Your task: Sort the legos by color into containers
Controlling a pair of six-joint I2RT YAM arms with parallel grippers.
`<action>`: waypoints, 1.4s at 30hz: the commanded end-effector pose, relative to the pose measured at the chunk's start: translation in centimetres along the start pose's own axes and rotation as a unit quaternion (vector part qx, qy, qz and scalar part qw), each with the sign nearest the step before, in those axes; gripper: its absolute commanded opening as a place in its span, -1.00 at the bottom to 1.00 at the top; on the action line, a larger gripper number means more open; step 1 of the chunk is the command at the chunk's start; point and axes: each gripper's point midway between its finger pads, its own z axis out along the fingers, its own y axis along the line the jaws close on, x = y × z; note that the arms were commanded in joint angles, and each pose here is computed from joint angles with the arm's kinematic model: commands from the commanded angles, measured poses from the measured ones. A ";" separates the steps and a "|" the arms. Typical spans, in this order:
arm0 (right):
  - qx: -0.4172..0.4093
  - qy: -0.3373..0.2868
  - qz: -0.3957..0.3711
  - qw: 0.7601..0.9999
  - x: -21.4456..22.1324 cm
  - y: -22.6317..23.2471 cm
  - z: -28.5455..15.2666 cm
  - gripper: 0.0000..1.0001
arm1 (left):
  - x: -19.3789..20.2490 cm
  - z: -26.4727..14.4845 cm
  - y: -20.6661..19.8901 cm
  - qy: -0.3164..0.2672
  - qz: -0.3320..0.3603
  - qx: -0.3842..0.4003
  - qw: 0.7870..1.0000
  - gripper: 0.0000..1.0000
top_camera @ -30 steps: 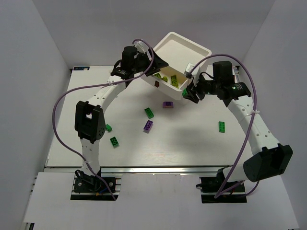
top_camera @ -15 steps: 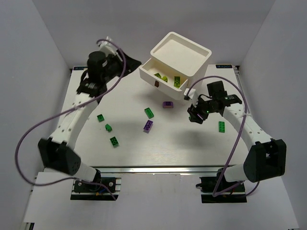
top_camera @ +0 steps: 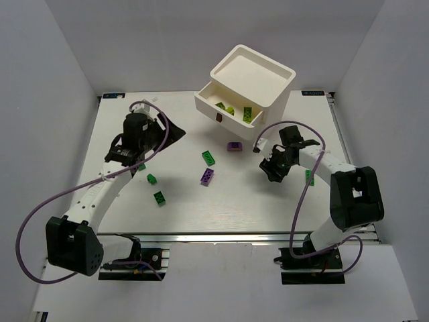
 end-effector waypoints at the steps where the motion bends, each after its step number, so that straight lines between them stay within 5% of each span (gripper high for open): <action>1: 0.027 -0.008 -0.017 0.999 -0.5 -1.5 0.5 0.11 | -1.1 -1.4 0.3 -0.030 -0.006 -0.011 0.999 0.57; 6: 0.039 -0.024 -0.031 0.998 -1.3 -1.6 -1.4 0.63 | -0.2 -1.8 1.8 -0.022 -0.011 -0.033 0.999 0.59; 11: 0.017 -0.050 -0.047 0.998 -2.7 0.1 -4.7 0.54 | -0.1 -2.1 2.5 -0.024 -0.013 -0.044 0.999 0.61; 12: 0.019 -0.068 -0.064 0.995 -3.9 0.1 -6.1 0.48 | 0.0 -2.2 2.6 -0.023 -0.012 -0.045 0.999 0.60; 14: -0.063 -0.108 -0.085 0.989 -5.2 3.7 -8.0 -0.06 | 0.1 -2.2 2.7 -0.022 -0.012 -0.048 0.999 0.52; 16: -0.111 -0.192 -0.177 0.959 -8.9 6.1 -10.8 -1.00 | 0.1 -2.4 3.2 -0.026 -0.015 -0.052 0.998 0.40; 19: -0.127 -0.253 -0.226 0.932 -12.8 7.7 -12.0 -1.00 | 0.5 -2.2 3.6 -0.023 -0.017 -0.053 0.998 -0.23; 20: -0.106 -0.262 -0.240 0.929 -14.3 6.8 -11.8 -1.00 | 0.3 -2.2 3.8 -0.025 -0.019 -0.055 0.998 -0.58; 22: -0.092 -0.251 -0.245 0.932 -16.8 6.2 -10.8 -1.00 | 0.4 -2.2 3.7 -0.023 -0.020 -0.053 0.998 -0.73; 26: -0.032 -0.249 -0.231 0.940 -21.6 3.1 -9.6 -1.00 | 0.6 -2.6 3.6 -0.023 -0.025 -0.050 0.998 -0.54; 27: -0.022 -0.239 -0.215 0.947 -22.2 2.0 -8.3 -1.00 | 0.7 -2.8 3.6 -0.023 -0.027 -0.048 0.998 -0.28; 30: 0.079 -0.201 -0.165 0.962 -24.9 -2.1 -6.5 -0.89 | 1.0 -3.1 3.6 -0.025 -0.034 -0.044 0.998 0.06; 38: 0.287 -0.140 -0.088 0.944 -25.0 -10.8 -7.5 -0.79 | 1.6 -2.8 2.4 -0.015 -0.040 -0.001 0.999 0.23; 42: 0.304 -0.139 -0.081 0.939 -25.3 -11.5 -7.0 -0.76 | 1.9 -1.7 1.4 0.002 -0.045 0.030 0.999 0.30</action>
